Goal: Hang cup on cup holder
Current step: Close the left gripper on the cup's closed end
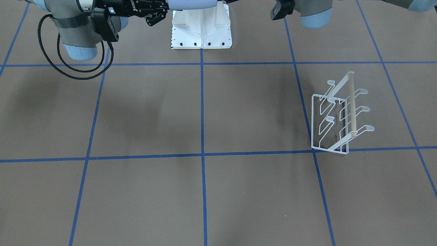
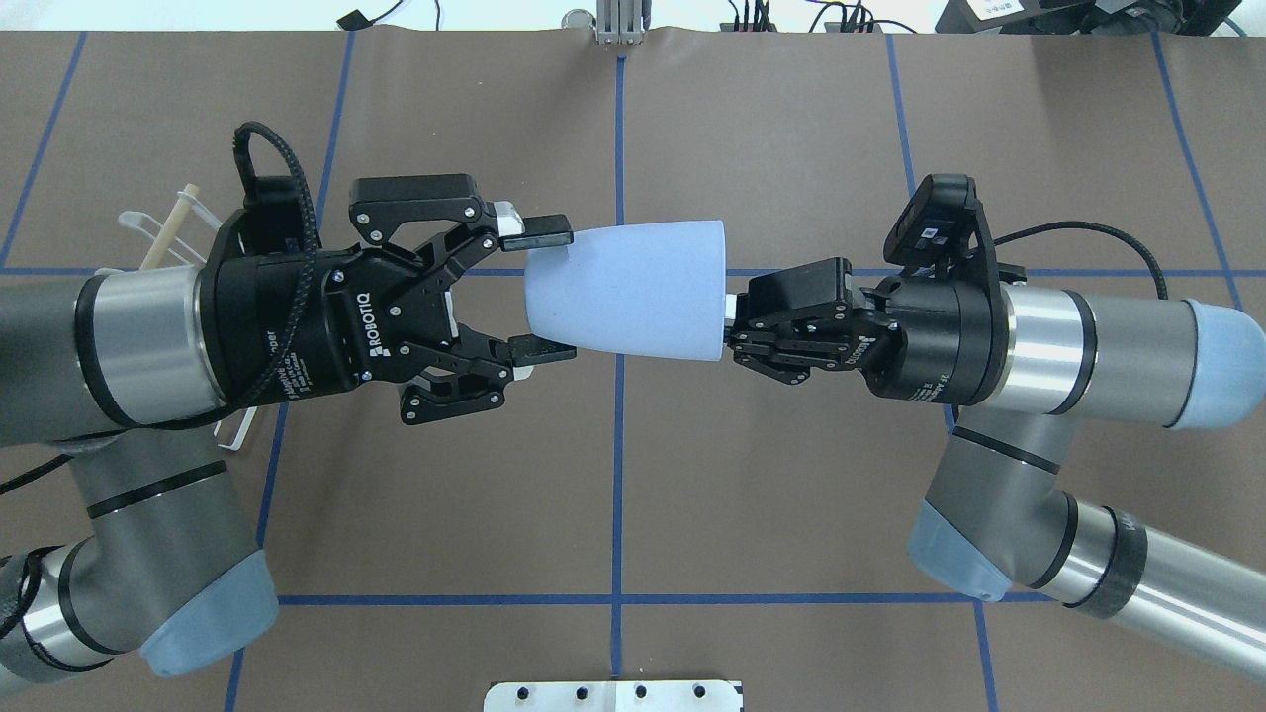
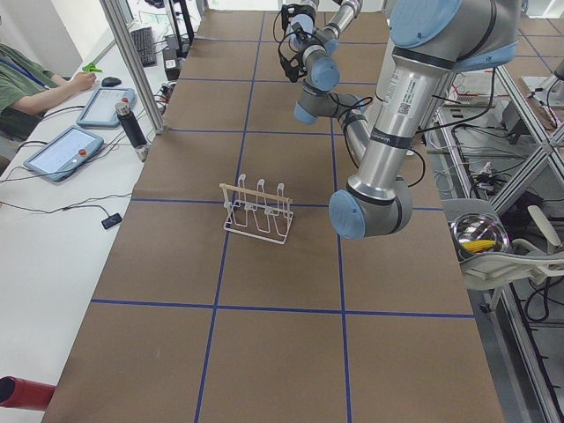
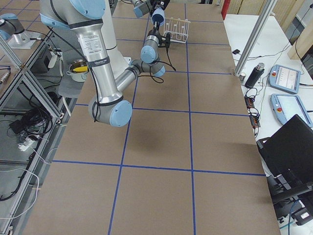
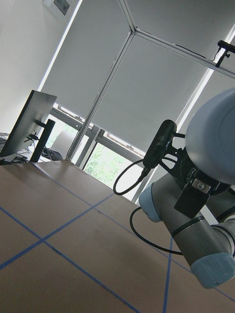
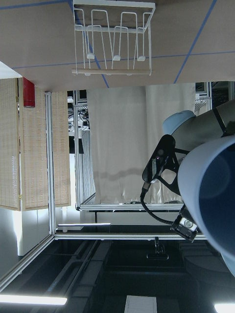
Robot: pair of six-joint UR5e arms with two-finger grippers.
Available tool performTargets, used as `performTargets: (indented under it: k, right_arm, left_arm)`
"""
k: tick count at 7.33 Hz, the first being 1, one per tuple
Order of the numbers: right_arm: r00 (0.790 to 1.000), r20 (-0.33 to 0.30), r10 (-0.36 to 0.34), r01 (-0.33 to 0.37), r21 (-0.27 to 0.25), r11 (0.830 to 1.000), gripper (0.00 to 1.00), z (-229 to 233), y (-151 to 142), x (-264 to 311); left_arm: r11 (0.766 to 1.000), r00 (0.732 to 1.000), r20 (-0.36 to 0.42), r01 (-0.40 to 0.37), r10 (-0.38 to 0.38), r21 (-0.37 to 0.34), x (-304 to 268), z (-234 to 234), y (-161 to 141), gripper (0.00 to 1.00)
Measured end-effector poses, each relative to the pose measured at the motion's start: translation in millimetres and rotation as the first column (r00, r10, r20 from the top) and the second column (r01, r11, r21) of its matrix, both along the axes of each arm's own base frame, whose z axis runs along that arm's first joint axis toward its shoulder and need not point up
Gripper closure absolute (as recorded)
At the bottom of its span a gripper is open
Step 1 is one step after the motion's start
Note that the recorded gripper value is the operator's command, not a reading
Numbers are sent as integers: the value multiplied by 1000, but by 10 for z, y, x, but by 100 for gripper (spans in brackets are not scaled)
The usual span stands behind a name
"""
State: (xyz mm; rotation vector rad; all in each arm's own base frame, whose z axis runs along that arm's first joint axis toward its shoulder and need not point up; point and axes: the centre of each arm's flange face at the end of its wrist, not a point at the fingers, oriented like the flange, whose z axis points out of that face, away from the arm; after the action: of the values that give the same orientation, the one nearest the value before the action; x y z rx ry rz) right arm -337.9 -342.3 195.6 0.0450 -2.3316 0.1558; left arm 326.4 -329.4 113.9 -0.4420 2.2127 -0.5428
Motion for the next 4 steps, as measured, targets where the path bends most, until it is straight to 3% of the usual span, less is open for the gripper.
performTargets:
  k: [2,3,4]
  right_arm:
    - [1000,-1,0,0,0,1000,100,17,13,20]
    - [1000,-1,0,0,0,1000,100,19,17,27]
    - [1000,0,0,0,0,1000,100,19,19,30]
  left_arm:
    - [1000,1000,0,0,0,0,-2,0,-1,25]
    - [1000,1000,0,-1,1,0,-1,1,-1,30]
    - [1000,1000,1,-1,1,-1,-1,5,-2,42]
